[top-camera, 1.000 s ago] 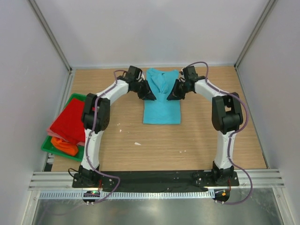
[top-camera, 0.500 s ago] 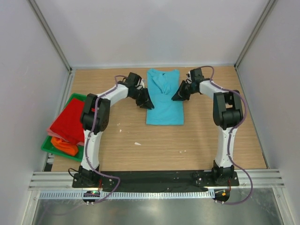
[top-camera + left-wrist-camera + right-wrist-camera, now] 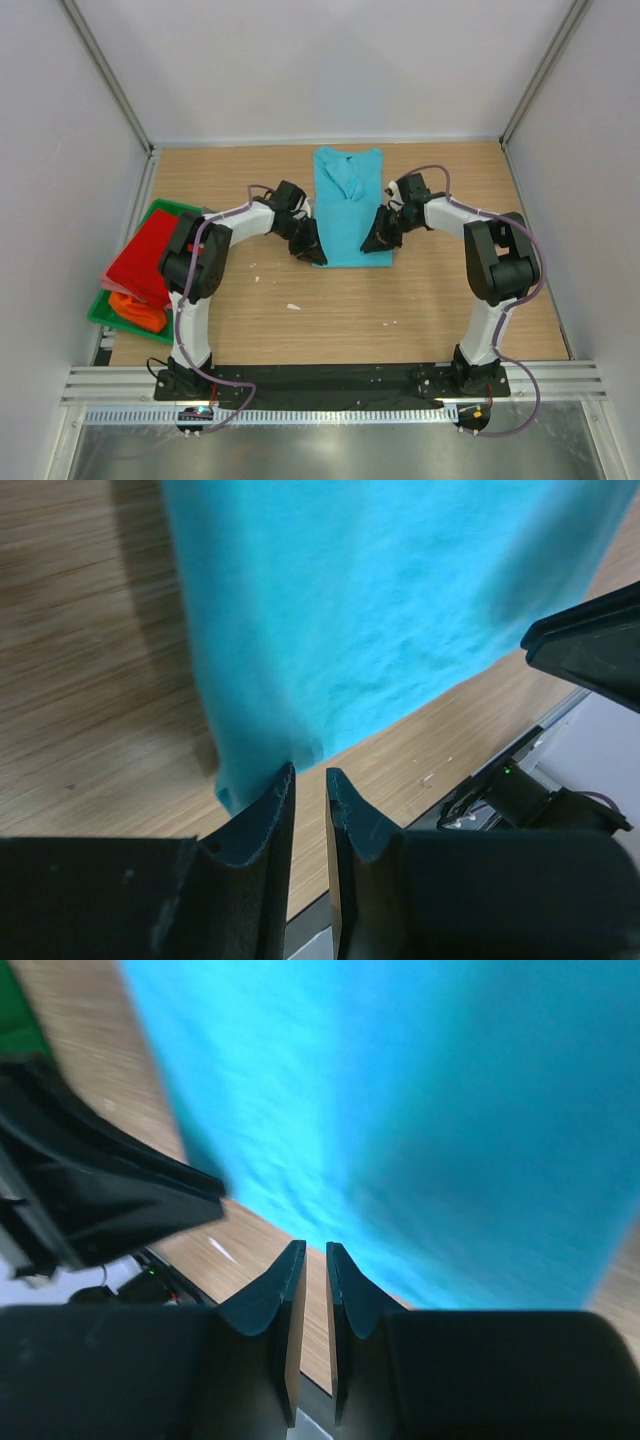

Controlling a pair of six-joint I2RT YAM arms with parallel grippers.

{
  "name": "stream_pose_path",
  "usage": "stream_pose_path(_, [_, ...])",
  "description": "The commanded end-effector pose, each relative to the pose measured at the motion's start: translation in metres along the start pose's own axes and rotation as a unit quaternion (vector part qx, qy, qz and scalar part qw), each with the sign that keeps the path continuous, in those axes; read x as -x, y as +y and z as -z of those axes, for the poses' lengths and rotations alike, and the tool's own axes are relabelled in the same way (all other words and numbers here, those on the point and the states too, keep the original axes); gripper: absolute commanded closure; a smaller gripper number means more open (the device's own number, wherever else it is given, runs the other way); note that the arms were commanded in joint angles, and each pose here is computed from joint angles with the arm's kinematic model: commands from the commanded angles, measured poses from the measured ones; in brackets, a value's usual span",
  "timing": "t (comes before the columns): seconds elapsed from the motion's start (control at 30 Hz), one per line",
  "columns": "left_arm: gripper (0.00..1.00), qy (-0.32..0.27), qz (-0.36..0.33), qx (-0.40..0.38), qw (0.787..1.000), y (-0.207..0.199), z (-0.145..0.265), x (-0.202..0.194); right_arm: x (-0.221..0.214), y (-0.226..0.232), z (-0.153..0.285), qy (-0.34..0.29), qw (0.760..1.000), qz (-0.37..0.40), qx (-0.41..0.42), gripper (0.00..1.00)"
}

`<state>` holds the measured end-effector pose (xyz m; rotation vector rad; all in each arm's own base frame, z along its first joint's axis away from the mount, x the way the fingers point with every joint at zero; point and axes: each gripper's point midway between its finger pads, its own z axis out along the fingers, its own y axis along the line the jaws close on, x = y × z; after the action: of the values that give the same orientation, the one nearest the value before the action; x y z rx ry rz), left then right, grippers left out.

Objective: Fold and stack the t-shirts
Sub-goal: Fold the tshirt

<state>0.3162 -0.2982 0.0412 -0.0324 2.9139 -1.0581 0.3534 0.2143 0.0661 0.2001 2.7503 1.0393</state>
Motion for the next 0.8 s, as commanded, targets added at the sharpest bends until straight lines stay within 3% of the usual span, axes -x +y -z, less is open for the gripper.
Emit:
stream_pose_path(0.0, [0.81, -0.012, 0.008, 0.012, 1.000, 0.013, -0.004, 0.003, -0.005, -0.020, 0.008, -0.010, 1.000, 0.004, -0.012, 0.81])
stream_pose_path(0.23, [0.83, 0.006, 0.037, 0.037, 0.999, 0.045, -0.015, -0.026, -0.028, -0.068, 0.011, -0.010, 0.998, -0.035, -0.050, 0.81])
stream_pose_path(0.43, [0.84, 0.019, 0.052, 0.054, 0.997, 0.061, -0.013, -0.049, -0.077, -0.097, 0.010, 0.026, 0.994, -0.069, -0.080, 0.81])
stream_pose_path(0.63, [0.85, 0.022, 0.057, 0.067, 0.996, 0.068, -0.004, -0.076, -0.119, -0.105, 0.017, 0.043, 0.991, -0.096, -0.080, 0.81])
stream_pose_path(0.77, [0.85, 0.023, 0.051, 0.076, 0.996, 0.067, 0.000, -0.103, -0.125, -0.102, 0.024, 0.035, 0.993, -0.084, -0.070, 0.79])
